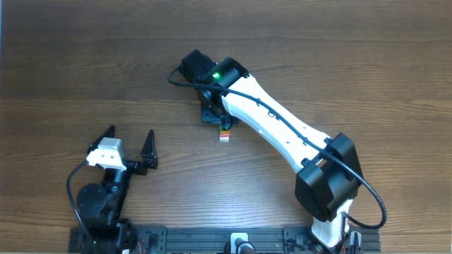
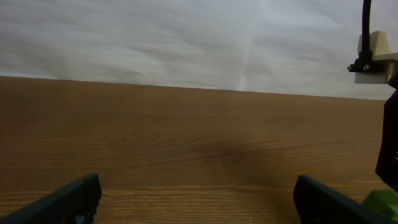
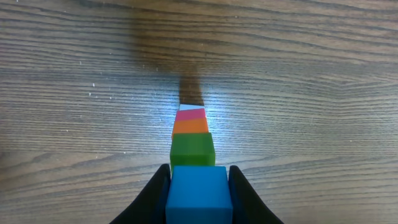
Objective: Stack Cubes
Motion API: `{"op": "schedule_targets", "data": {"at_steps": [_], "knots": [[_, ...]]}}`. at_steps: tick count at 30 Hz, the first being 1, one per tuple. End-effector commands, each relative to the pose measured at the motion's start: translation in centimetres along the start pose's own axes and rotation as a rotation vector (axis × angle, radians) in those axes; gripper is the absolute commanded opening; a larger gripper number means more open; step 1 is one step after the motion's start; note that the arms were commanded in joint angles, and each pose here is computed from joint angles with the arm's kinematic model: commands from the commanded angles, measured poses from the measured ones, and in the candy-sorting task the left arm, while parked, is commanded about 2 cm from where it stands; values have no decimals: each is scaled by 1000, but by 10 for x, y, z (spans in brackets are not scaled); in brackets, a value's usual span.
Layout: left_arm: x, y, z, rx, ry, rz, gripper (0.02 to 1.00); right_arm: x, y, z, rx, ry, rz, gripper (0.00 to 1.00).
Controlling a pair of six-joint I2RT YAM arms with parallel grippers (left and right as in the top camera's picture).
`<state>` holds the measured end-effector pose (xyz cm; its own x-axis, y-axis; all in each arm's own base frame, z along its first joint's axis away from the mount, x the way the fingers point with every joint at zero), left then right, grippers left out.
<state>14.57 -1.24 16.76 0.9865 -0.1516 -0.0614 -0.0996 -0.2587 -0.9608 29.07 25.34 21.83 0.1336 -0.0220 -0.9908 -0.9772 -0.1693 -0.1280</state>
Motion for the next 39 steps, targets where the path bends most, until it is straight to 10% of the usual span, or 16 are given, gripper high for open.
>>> {"op": "schedule_targets", "data": {"at_steps": [1,39], "knots": [[0,1,0,14,7,1,1000,-1,-2,6,-10,-11,-7,9],[0,1,0,15,7,1,1000,19,2,6,-4,0,11,12]]}}
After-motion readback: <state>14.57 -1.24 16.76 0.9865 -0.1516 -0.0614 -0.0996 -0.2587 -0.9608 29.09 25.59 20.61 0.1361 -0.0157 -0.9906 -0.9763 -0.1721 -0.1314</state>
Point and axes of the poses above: each gripper's point midway between its finger pads, its own x axis out along the fingers, its own z axis along the line the jaws close on, y = z × x, the point moved 10 cm from there along -x, back along the fingers, and after that the axes turned 8 degrees about -x, right-handed, at the moved point
